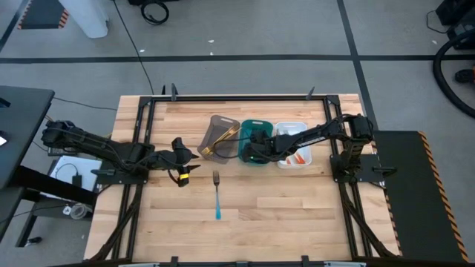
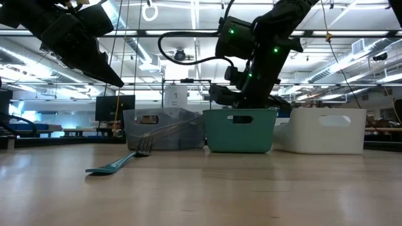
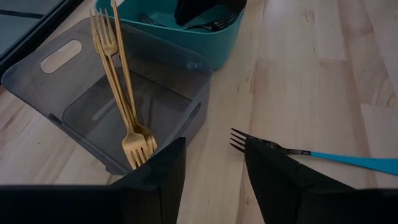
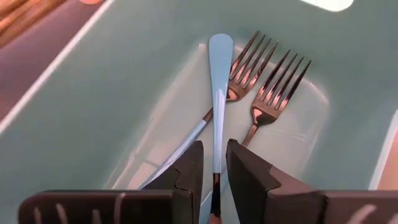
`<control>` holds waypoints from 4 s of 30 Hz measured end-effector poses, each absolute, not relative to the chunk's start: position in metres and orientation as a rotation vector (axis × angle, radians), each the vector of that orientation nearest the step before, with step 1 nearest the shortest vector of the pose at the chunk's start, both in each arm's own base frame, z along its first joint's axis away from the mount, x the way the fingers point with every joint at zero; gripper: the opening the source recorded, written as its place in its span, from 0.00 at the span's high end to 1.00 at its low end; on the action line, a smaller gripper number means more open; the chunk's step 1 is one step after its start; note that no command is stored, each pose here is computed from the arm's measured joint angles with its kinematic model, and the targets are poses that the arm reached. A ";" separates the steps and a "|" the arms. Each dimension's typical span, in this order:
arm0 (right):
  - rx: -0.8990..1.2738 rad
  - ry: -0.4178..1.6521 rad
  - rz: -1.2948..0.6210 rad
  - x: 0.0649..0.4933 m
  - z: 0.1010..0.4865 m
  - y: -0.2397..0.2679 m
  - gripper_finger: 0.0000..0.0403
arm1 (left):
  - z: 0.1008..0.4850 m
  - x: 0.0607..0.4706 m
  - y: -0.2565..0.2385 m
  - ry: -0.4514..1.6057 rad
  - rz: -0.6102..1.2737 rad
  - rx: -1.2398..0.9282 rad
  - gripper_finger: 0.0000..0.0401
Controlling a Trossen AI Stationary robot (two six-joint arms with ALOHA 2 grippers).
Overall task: Sort silverware by color (type)
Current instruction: Put the blue fork into the green bin
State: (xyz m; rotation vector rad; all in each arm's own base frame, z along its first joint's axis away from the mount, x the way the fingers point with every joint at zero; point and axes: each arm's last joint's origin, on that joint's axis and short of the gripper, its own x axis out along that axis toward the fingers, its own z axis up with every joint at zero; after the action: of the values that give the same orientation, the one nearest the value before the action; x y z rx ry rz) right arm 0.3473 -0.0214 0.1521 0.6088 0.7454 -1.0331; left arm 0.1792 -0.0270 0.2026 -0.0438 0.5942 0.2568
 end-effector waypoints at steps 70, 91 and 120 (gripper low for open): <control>0.328 0.473 -0.369 0.412 0.243 0.048 0.81 | 0.202 0.179 -0.027 0.601 0.257 -0.042 0.57; 0.269 0.487 -0.206 0.411 0.243 0.076 0.81 | 0.203 0.179 -0.027 0.591 0.256 -0.045 0.57; 0.262 0.335 -0.003 0.403 0.229 0.102 0.81 | 0.203 0.179 -0.027 0.591 0.256 -0.045 0.57</control>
State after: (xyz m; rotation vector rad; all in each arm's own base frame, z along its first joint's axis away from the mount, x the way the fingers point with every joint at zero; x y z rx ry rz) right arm 0.4027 0.1021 0.2289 0.2622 0.3347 -0.0028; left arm 0.1794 -0.0271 0.2029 -0.0449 0.5910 0.2558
